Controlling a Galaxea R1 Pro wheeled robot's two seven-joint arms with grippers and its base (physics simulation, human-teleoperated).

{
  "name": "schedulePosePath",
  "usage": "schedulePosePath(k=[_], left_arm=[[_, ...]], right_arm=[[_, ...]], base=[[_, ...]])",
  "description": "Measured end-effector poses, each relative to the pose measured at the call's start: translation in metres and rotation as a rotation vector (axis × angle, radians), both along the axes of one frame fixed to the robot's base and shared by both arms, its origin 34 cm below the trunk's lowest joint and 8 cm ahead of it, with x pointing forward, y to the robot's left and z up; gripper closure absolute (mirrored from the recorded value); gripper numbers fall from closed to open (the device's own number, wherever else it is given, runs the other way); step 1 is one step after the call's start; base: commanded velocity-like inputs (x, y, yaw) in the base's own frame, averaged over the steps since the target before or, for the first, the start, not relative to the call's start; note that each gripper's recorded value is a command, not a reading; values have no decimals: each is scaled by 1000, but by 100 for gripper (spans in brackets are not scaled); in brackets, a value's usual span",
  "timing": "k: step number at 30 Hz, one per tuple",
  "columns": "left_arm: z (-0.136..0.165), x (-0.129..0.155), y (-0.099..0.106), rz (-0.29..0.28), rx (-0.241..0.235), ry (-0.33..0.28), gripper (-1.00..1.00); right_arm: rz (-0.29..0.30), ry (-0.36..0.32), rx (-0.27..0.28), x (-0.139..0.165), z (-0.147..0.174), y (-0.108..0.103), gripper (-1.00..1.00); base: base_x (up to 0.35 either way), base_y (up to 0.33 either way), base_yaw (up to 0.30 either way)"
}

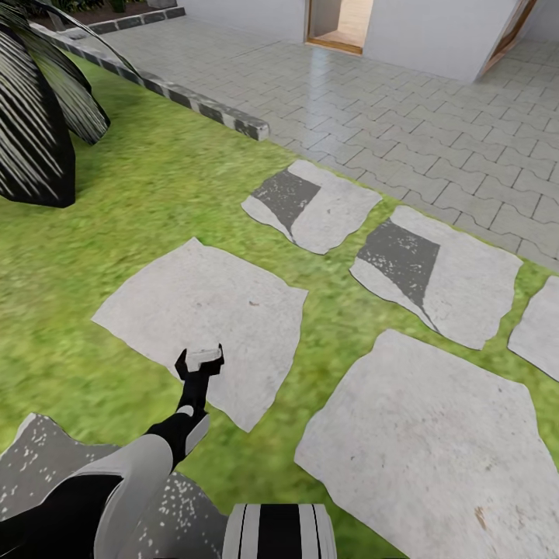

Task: In the garden, pick up the pesticide atomizer on the floor and spray pesticide onto both trees until each tree trunk is fully covered.

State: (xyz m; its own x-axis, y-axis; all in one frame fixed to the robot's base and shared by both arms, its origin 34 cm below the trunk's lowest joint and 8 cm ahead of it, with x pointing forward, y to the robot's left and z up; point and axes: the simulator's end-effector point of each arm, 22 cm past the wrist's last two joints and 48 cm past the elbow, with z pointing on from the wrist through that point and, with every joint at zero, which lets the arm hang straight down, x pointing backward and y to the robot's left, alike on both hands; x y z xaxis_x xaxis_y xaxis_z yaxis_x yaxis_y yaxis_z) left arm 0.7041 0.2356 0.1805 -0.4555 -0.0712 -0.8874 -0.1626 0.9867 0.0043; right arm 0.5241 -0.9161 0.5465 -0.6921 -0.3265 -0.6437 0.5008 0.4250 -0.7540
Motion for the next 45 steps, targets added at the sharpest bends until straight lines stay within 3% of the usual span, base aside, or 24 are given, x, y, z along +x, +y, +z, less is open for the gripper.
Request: schedulePosePath(k=[16,21,31,45], left_arm=[[-1,-3,0,-2,1,1,-100],[-14,-10,-1,-3,1,20,-100],[2,-2,1,5,0,-61,-100],[-26,-17,3,10,2,-48,-100]], right_arm=[[-1,0,0,-1,0,0,-100],[-2,22,0,0,-10,0,-100],[-2,22,-1,0,-10,-1,-100],[-4,81,0,1,-37,-1,-100]], base=[[0,0,0],[0,0,0],[0,0,0],[0,0,0]])
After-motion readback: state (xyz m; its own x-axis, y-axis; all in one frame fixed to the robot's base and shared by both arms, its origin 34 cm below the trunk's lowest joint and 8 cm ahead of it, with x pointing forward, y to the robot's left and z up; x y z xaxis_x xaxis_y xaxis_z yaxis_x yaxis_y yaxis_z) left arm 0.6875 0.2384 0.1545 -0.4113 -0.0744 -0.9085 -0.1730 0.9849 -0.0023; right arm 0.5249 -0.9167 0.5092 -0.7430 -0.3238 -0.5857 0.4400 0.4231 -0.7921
